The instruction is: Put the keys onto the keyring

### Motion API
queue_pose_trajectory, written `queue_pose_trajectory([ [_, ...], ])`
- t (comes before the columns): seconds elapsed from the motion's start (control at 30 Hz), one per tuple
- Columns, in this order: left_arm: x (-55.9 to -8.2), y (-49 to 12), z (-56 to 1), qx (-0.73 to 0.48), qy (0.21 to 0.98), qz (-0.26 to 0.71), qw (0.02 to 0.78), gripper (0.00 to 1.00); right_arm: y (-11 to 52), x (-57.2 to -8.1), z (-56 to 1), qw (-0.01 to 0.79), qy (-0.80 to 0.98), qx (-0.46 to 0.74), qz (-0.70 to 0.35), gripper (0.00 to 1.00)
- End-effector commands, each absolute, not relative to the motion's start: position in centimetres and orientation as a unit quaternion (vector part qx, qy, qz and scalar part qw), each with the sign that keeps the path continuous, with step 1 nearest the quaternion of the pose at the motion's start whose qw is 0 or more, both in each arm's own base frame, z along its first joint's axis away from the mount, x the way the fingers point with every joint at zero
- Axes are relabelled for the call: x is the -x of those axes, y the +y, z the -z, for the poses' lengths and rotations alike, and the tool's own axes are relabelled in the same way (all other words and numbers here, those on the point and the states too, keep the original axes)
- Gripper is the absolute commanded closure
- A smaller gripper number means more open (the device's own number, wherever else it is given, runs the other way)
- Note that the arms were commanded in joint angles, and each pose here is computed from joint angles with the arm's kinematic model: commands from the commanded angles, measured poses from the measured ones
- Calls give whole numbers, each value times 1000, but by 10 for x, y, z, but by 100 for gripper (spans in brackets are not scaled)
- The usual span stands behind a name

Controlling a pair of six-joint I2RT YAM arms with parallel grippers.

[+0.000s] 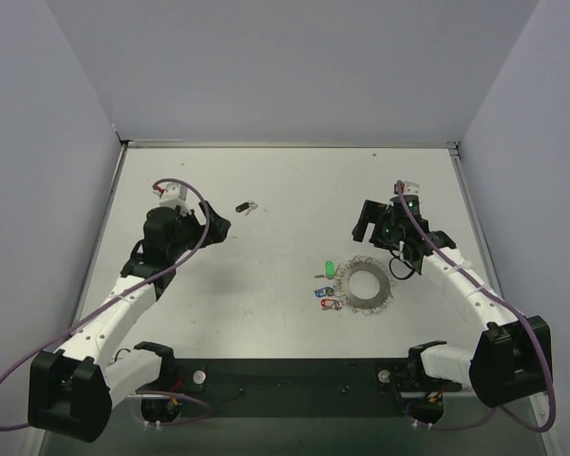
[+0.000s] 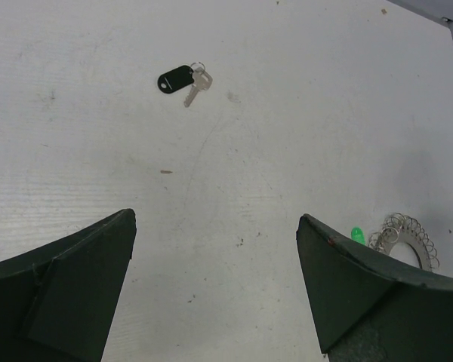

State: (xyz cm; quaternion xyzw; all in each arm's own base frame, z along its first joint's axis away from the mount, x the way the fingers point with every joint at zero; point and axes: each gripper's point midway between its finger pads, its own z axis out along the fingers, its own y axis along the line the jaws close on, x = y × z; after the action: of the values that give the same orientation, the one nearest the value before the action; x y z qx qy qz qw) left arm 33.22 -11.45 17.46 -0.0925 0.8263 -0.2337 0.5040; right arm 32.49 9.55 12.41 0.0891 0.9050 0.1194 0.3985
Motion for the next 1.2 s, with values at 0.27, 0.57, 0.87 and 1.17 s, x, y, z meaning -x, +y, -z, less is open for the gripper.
queue_pose_trajectory([
  [0.27, -338, -210, -191, -10, 841, 249, 481, 3, 114, -304, -126, 358, 923, -36, -133, 18],
  [0.57, -335, -249, -183, -41, 847, 274, 454, 3, 119, -298, -126, 357, 924, -19, -133, 0],
  [0.87, -330, -231, -194, -47, 833, 254, 489, 3, 124, -294, -111, 335, 932, -18, -139, 3],
  [1.17, -333, -221, -194, -33, 833, 249, 493, 2, 139, -293, -102, 308, 939, 1, -153, 18],
])
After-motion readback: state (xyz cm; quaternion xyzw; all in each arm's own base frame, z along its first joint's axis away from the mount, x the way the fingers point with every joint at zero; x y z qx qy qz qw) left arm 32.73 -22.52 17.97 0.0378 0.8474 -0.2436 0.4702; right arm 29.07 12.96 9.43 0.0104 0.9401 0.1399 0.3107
